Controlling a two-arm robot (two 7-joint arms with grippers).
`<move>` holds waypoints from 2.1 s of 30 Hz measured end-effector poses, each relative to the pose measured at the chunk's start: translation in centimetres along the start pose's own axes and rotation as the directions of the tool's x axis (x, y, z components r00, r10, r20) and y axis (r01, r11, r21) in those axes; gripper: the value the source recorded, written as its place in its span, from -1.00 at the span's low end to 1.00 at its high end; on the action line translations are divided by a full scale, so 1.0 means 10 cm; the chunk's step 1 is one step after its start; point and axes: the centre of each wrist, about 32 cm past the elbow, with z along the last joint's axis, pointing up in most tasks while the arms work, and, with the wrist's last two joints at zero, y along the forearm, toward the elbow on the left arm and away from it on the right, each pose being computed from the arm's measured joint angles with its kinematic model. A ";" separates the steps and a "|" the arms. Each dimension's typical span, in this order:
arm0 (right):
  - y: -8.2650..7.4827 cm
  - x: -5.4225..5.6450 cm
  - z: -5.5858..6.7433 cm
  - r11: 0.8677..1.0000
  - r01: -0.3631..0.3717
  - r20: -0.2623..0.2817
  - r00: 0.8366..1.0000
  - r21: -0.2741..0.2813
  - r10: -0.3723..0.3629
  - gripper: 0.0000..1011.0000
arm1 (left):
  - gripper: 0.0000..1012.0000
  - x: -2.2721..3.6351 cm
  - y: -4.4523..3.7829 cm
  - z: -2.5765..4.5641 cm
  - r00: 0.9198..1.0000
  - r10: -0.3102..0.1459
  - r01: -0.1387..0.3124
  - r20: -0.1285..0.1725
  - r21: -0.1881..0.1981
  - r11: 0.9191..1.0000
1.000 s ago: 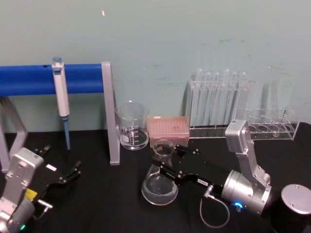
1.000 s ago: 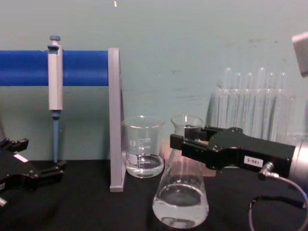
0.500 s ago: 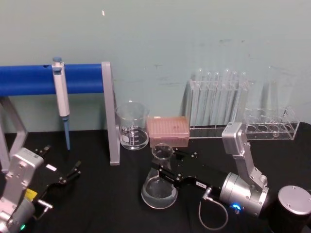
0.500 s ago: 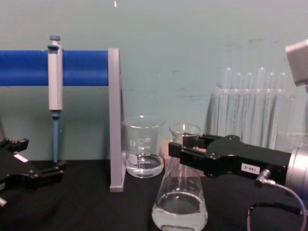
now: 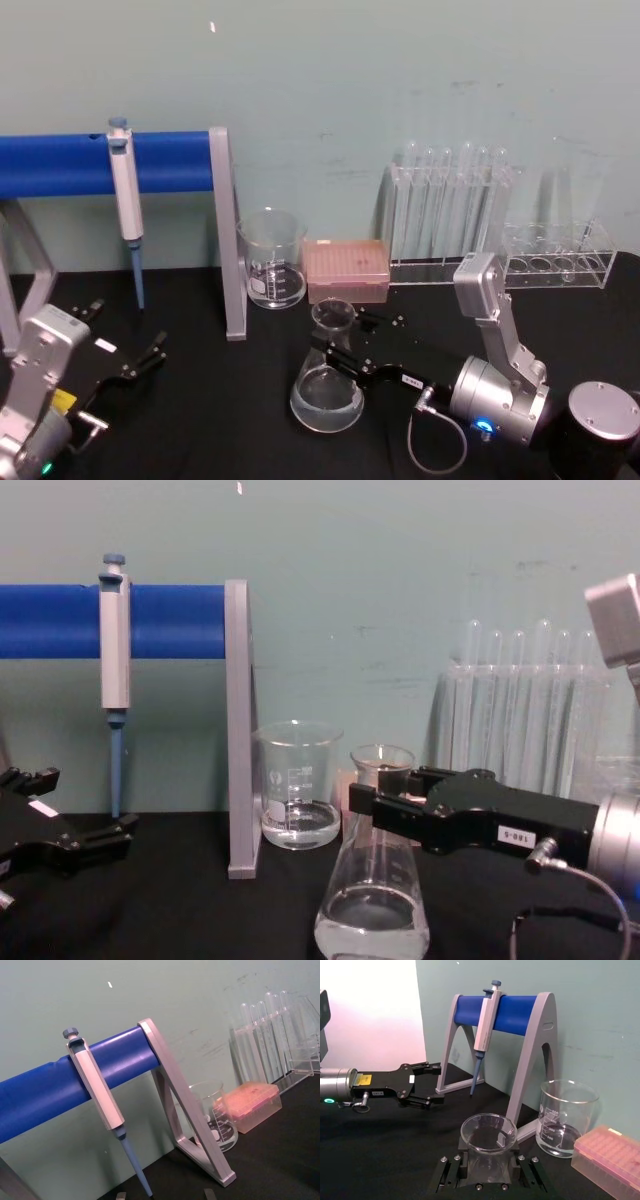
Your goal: Grasp the erlenmeyer flask with one hand, shake it three times, then place it back.
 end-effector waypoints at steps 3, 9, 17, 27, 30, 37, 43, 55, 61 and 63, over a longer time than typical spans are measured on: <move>0.00 0.01 -0.01 1.000 0.000 -0.002 1.000 -0.002 0.000 -0.11 | 0.98 0.000 0.000 0.000 1.000 0.000 0.000 0.000 0.000 1.000; 0.01 0.01 -0.01 1.000 -0.003 -0.004 1.000 -0.005 0.003 -0.11 | 0.98 0.000 0.000 0.000 1.000 0.000 0.000 0.000 0.000 1.000; 0.01 0.02 -0.02 1.000 -0.008 -0.004 1.000 -0.012 0.008 -0.11 | 0.98 0.000 0.000 0.000 1.000 0.000 0.000 0.000 0.000 1.000; 0.00 0.03 -0.04 1.000 -0.012 -0.004 1.000 -0.024 0.012 -0.11 | 0.98 0.000 0.000 0.000 1.000 0.000 0.000 0.000 0.000 1.000; 0.00 0.03 -0.05 1.000 -0.014 -0.005 1.000 -0.027 0.014 -0.11 | 0.98 0.000 0.000 0.000 1.000 0.000 0.000 0.000 0.000 1.000; 0.00 0.03 -0.06 0.999 -0.016 -0.009 1.000 -0.032 0.016 -0.11 | 0.98 0.000 0.000 0.000 1.000 0.000 0.000 0.000 0.000 1.000; 0.00 0.03 -0.07 0.999 -0.018 -0.013 1.000 -0.034 0.017 -0.11 | 0.98 0.000 0.000 0.000 1.000 0.000 0.000 0.000 0.000 1.000; 0.01 0.02 -0.08 0.999 -0.016 -0.020 1.000 -0.039 0.015 -0.11 | 0.98 0.000 0.000 0.000 1.000 0.000 0.000 0.000 0.000 1.000; 0.01 0.02 -0.08 0.999 -0.016 -0.020 1.000 -0.041 0.015 -0.11 | 0.98 0.000 0.000 0.000 1.000 0.000 0.000 0.000 0.000 1.000; 0.01 0.01 -0.08 0.999 -0.014 -0.022 1.000 -0.043 0.013 -0.11 | 0.98 0.000 0.000 0.000 1.000 0.000 0.000 0.000 0.000 1.000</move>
